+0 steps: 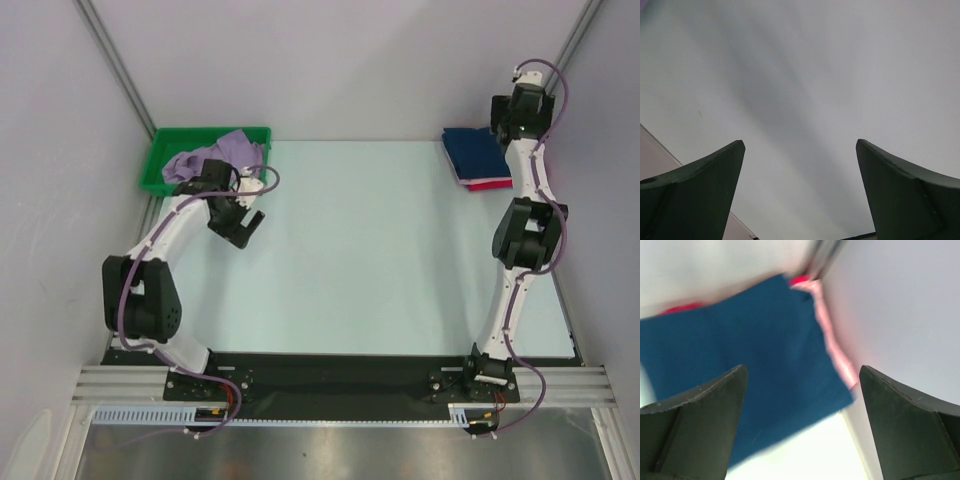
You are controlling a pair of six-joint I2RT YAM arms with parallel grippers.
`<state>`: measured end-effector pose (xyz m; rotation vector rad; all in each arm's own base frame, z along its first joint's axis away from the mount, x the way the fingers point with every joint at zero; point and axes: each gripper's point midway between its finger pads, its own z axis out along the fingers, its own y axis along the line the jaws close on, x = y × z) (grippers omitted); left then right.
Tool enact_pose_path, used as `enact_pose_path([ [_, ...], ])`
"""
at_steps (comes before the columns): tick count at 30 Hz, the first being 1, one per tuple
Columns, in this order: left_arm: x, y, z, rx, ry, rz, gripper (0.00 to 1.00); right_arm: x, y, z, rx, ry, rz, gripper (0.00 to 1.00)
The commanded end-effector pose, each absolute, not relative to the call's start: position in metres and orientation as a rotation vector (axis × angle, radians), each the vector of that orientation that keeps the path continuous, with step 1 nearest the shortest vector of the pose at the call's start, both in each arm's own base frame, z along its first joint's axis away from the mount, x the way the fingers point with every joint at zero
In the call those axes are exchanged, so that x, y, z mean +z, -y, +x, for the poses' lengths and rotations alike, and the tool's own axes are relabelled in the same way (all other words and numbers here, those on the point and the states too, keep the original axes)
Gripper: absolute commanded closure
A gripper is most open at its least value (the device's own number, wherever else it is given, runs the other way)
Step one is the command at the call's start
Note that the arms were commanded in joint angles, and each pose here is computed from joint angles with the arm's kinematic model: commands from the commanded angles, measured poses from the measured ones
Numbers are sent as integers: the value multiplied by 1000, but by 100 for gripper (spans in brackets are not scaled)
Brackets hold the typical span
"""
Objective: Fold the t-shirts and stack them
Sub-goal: Neatly place the folded tshirt to the corner
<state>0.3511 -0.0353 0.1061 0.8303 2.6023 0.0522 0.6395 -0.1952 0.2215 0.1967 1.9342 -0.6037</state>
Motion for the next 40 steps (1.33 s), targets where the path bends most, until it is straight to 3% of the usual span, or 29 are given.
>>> enact_pose_path([
  [1, 156, 43, 352, 47, -2434, 821, 0, 303, 141, 603, -416, -1854, 268, 0],
  [5, 161, 45, 334, 25, -2384, 802, 0, 305, 95, 555, -299, -1886, 294, 0],
  [6, 162, 45, 331, 24, -2371, 792, 0, 327, 84, 536, -268, -1852, 290, 0],
  [7, 164, 46, 331, 21, -2346, 788, 0, 295, 74, 522, -248, -1925, 291, 0],
  [9, 166, 46, 318, 11, -2317, 774, 0, 303, 49, 492, -173, -1922, 300, 0],
  [10, 168, 46, 316, 9, -2297, 770, 0, 269, 39, 476, -154, -2000, 294, 0],
  [20, 138, 57, 276, -96, -2202, 746, 0, 185, -40, 351, 226, -2143, 388, 0],
  [27, 132, 59, 271, -113, -2156, 732, 0, 164, -57, 313, 326, -2168, 382, 0],
  [40, 132, 61, 259, -158, -2096, 702, 0, 160, -66, 292, 421, -2118, 371, 0],
])
